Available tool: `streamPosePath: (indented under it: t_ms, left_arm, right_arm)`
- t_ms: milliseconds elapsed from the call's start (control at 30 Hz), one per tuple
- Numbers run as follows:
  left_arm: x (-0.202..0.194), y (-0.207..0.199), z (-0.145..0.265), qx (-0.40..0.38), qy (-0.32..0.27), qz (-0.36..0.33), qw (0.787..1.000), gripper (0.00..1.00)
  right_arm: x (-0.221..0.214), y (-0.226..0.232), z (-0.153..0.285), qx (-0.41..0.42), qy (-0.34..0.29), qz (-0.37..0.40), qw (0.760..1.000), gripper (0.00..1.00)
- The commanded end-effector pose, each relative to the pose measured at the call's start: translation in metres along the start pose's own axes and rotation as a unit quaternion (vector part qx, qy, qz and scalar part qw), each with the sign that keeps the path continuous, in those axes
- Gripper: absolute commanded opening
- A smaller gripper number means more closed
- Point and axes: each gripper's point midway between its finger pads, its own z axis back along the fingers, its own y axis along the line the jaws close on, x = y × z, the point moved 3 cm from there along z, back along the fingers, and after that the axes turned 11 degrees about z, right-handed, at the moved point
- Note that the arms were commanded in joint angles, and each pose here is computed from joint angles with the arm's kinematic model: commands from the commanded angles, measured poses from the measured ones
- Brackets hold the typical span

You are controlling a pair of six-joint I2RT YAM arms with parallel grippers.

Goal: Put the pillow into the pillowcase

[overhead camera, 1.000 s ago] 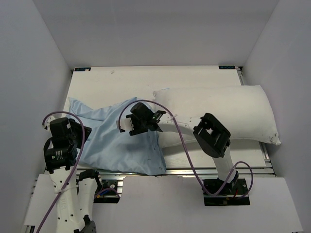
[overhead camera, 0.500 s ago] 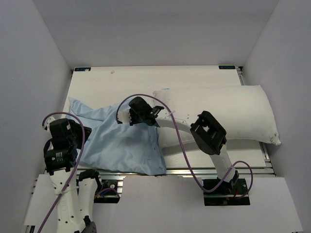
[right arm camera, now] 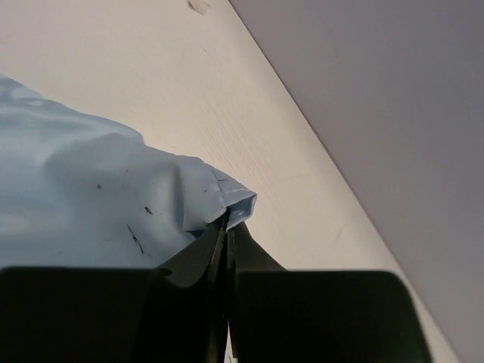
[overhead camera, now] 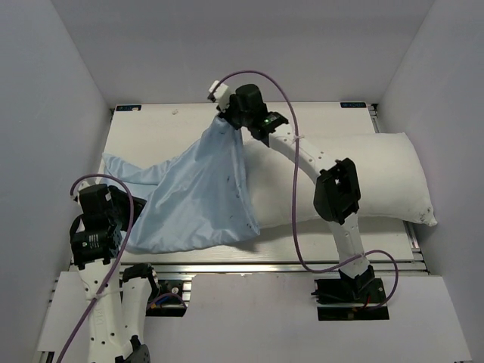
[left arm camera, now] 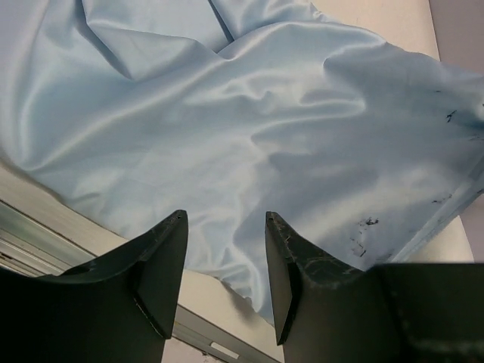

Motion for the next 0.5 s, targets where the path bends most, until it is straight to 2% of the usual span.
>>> streamPosePath:
  t_ms: [0, 267, 367, 467]
  left_arm:
    - [0.000, -0.004, -0.003, -0.012, 0.004, 0.002, 1.000, 0.55]
    - [-0.006, -0.011, -0.010, -0.035, 0.029, 0.001, 0.999, 0.55]
    - [-0.011, -0.021, -0.014, -0.061, 0.053, -0.007, 0.997, 0.56]
    - [-0.019, -0.034, -0.021, -0.099, 0.092, -0.015, 0.991, 0.56]
  right_arm:
    - [-0.046, 0.001, -0.013, 0.013, 0.036, -0.059, 0.998, 0.08]
    - [-0.112, -0.038, 0.000, -0.017, 0.095, -0.060, 0.993, 0.57]
    - [-0.128, -0.059, 0.013, -0.025, 0.108, -0.056, 0.992, 0.63]
    - [-0.128, -0.074, 0.031, -0.019, 0.102, -0.063, 0.993, 0.64]
